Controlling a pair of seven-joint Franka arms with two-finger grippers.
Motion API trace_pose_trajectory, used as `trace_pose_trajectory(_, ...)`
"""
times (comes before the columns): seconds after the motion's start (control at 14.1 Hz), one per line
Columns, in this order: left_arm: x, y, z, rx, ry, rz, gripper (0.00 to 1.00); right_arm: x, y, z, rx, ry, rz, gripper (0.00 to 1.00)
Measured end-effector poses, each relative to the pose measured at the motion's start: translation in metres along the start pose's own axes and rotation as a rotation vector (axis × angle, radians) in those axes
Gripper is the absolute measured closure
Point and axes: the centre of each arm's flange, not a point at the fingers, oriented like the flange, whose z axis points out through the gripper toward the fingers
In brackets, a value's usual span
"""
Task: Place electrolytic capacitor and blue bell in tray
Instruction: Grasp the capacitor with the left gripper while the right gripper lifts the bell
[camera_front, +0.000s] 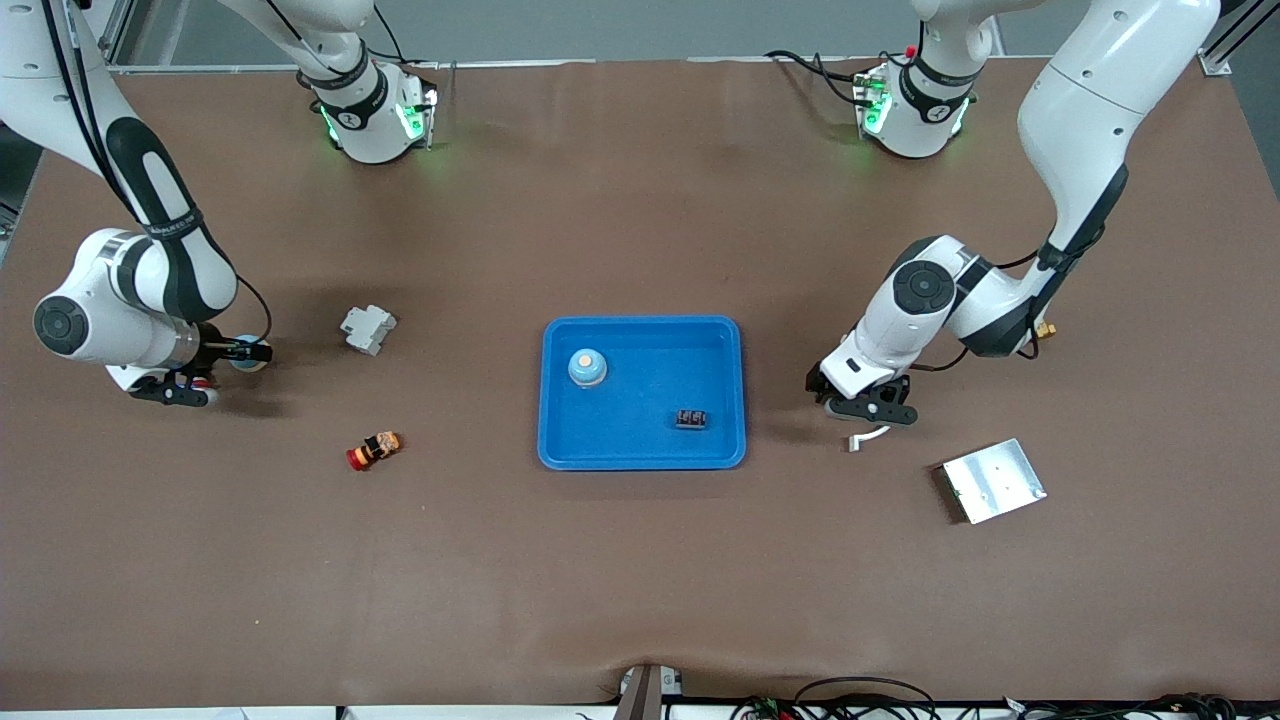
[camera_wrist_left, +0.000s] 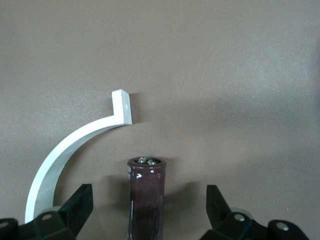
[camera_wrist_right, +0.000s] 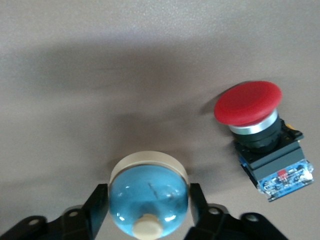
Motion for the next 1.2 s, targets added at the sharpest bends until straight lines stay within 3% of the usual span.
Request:
trace_pose_trajectory(0.07,-0.001,0.0,0.0,0.0,-0.001,-0.007,0.0,0.002,0.0,-0.004,0.001,-0.009,-0.014,0.34)
trace_pose_trajectory(0.14,-0.001,0.0,0.001,0.0,-0.003,-0.016,0.07,0.003,0.001,-0.009,0.005,-0.021,-0.027,0.34)
trace_pose_trajectory(0.35,-0.003,0.001,0.002,0.0,-0.007,-0.017,0.38,0.019,-0.006,-0.04,0.028,-0.023,-0.054,0.34)
trace_pose_trajectory(0.57,-0.005,0.001,0.003,0.0,-0.01,-0.037,0.69,0.043,-0.055,-0.088,0.074,-0.002,-0.098,0.34)
trace_pose_trajectory(0.71,-0.005,0.002,0.003,0.0,-0.01,-0.055,0.7,0.052,-0.114,-0.113,0.109,0.023,-0.147,0.34)
trace_pose_trajectory(0.92,-0.005,0.002,0.003,0.0,-0.009,-0.102,0.7,0.053,-0.197,-0.136,0.092,0.062,-0.154,0.34)
trace_pose_trajectory(1.2,0.002,0.015,-0.005,-0.012,0.011,-0.264,0.7,0.049,-0.299,-0.164,0.088,0.118,-0.074,0.34)
